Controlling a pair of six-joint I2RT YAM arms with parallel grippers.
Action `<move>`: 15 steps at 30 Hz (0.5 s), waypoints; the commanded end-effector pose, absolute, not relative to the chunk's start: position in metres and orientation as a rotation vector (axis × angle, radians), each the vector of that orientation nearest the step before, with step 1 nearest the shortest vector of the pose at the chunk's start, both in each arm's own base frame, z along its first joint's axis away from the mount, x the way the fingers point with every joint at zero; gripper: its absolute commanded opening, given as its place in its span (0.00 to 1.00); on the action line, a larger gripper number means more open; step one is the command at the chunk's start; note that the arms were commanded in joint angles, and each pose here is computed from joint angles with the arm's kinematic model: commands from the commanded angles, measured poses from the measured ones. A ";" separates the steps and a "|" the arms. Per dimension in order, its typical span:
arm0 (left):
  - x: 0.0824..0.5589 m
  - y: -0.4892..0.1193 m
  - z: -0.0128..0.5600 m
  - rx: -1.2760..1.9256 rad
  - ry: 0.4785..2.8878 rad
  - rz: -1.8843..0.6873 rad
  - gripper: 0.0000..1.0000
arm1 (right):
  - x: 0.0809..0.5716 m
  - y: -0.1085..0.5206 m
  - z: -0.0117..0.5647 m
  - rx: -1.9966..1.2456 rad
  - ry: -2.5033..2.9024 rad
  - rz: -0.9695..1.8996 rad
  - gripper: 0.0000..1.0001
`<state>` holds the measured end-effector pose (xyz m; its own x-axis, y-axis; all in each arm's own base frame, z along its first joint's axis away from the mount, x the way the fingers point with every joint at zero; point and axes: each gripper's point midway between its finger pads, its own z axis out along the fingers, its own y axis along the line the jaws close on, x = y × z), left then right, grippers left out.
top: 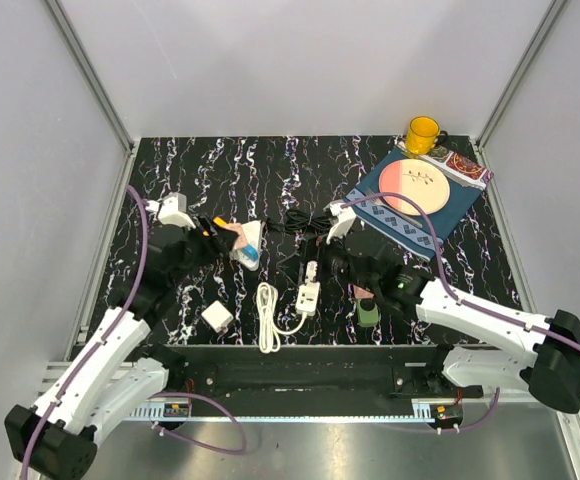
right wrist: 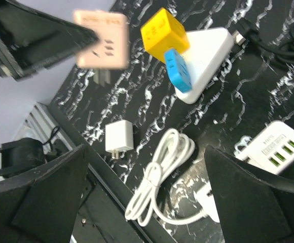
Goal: Insert the plug
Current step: Pick up the plug from the center of the board.
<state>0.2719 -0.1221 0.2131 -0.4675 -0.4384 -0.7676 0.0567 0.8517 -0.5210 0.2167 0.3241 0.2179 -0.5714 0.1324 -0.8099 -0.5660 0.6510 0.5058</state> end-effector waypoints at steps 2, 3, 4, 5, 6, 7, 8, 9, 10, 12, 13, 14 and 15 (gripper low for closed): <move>0.275 -0.166 0.255 -0.424 1.801 -0.880 0.15 | 0.220 0.352 0.255 -0.336 1.756 1.115 1.00; 0.273 -0.177 0.260 -0.405 1.791 -0.917 0.15 | 0.220 0.353 0.253 -0.344 1.735 1.109 1.00; 0.273 -0.181 0.262 -0.422 1.790 -0.933 0.15 | 0.223 0.354 0.256 -0.328 1.710 1.099 1.00; 0.272 -0.185 0.264 -0.424 1.788 -0.944 0.15 | 0.222 0.359 0.262 -0.327 1.661 1.113 1.00; 0.273 -0.190 0.265 -0.428 1.790 -0.955 0.15 | 0.224 0.360 0.261 -0.332 1.645 1.093 1.00; 0.271 -0.195 0.268 -0.436 1.784 -0.973 0.15 | 0.228 0.360 0.262 -0.317 1.633 1.074 1.00; 0.270 -0.198 0.270 -0.439 1.784 -0.983 0.15 | 0.230 0.363 0.262 -0.317 1.613 1.072 0.99; 0.268 -0.204 0.272 -0.436 1.782 -1.001 0.15 | 0.229 0.364 0.260 -0.329 1.602 1.056 1.00; 0.268 -0.204 0.273 -0.453 1.772 -1.005 0.15 | 0.232 0.364 0.262 -0.313 1.589 1.043 1.00; 0.265 -0.209 0.275 -0.456 1.770 -1.018 0.15 | 0.235 0.365 0.262 -0.306 1.564 1.034 0.99; 0.266 -0.209 0.275 -0.468 1.766 -1.014 0.16 | 0.239 0.363 0.264 -0.285 1.555 1.015 0.98; 0.265 -0.211 0.275 -0.469 1.765 -1.020 0.15 | 0.240 0.364 0.263 -0.283 1.551 1.004 0.98; 0.263 -0.213 0.275 -0.465 1.766 -1.029 0.15 | 0.243 0.363 0.262 -0.286 1.546 0.984 0.98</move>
<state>0.2518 -0.2078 0.2240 -0.5317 -0.5923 -0.6054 0.0958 0.6681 -0.7379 0.2277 0.3652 0.2311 -0.3864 0.2519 -0.8873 -0.6708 0.5835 0.4578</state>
